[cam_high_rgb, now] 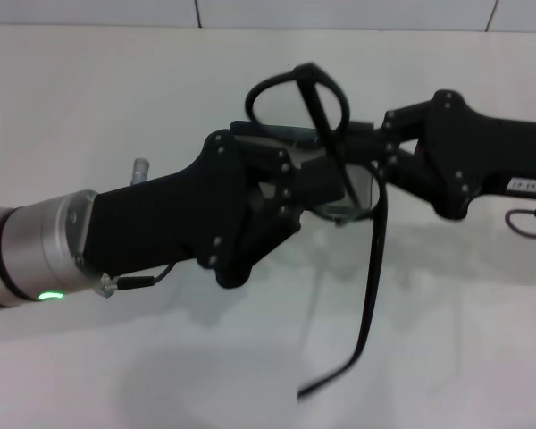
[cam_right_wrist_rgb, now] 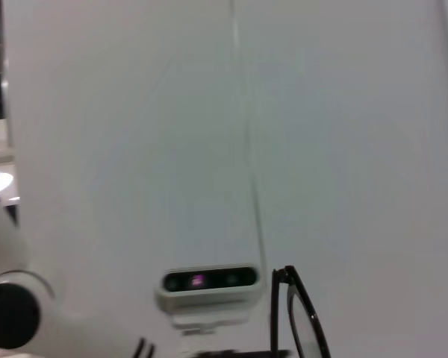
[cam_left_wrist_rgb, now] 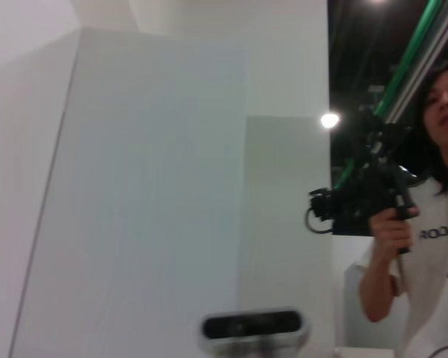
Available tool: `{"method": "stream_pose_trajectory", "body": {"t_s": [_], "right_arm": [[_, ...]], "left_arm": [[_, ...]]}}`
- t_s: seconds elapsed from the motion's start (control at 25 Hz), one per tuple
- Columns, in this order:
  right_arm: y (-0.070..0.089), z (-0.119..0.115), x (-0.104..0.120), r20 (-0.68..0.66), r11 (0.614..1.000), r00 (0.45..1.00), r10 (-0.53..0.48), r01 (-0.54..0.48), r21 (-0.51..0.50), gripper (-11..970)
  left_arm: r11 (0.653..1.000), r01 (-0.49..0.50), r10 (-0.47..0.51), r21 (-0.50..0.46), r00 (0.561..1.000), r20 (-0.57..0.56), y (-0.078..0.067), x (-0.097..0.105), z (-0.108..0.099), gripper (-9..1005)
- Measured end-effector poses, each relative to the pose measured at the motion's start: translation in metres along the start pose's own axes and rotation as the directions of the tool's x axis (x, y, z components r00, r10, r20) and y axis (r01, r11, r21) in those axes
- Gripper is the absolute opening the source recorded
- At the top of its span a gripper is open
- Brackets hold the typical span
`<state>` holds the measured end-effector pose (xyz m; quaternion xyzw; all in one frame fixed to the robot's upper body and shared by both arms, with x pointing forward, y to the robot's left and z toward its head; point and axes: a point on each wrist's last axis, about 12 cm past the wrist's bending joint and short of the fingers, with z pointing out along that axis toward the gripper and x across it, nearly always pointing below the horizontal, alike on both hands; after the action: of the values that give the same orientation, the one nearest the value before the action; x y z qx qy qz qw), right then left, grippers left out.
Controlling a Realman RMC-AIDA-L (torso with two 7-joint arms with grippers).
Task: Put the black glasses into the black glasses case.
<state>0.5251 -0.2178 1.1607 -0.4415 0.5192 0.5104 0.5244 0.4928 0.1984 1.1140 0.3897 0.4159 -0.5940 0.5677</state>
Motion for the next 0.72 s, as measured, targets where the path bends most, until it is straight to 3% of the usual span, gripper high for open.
{"method": "stream_pose_trajectory", "body": {"t_s": [0.24,0.48,0.6,0.72], "right_arm": [[-0.012,-0.025,0.001,0.078,0.992,0.997,-0.009,-0.001,0.127,40],[-0.001,-0.051,-0.017,0.246,0.989,0.963,-0.109,0.080,0.128,39],[0.002,-0.053,-0.030,0.339,0.982,0.924,-0.176,0.141,0.127,40],[-0.002,-0.042,-0.037,0.388,0.975,0.895,-0.220,0.190,0.116,40]], "left_arm": [[0.998,-0.046,0.045,0.041,0.998,0.037,-0.006,-0.004,-0.002,39],[0.999,-0.040,0.040,0.016,0.999,0.030,-0.005,-0.004,-0.006,39],[0.998,-0.025,0.025,0.056,1.000,0.001,-0.003,-0.002,0.000,39],[0.993,-0.005,0.009,0.121,0.999,-0.034,-0.001,0.002,0.014,39]]}}
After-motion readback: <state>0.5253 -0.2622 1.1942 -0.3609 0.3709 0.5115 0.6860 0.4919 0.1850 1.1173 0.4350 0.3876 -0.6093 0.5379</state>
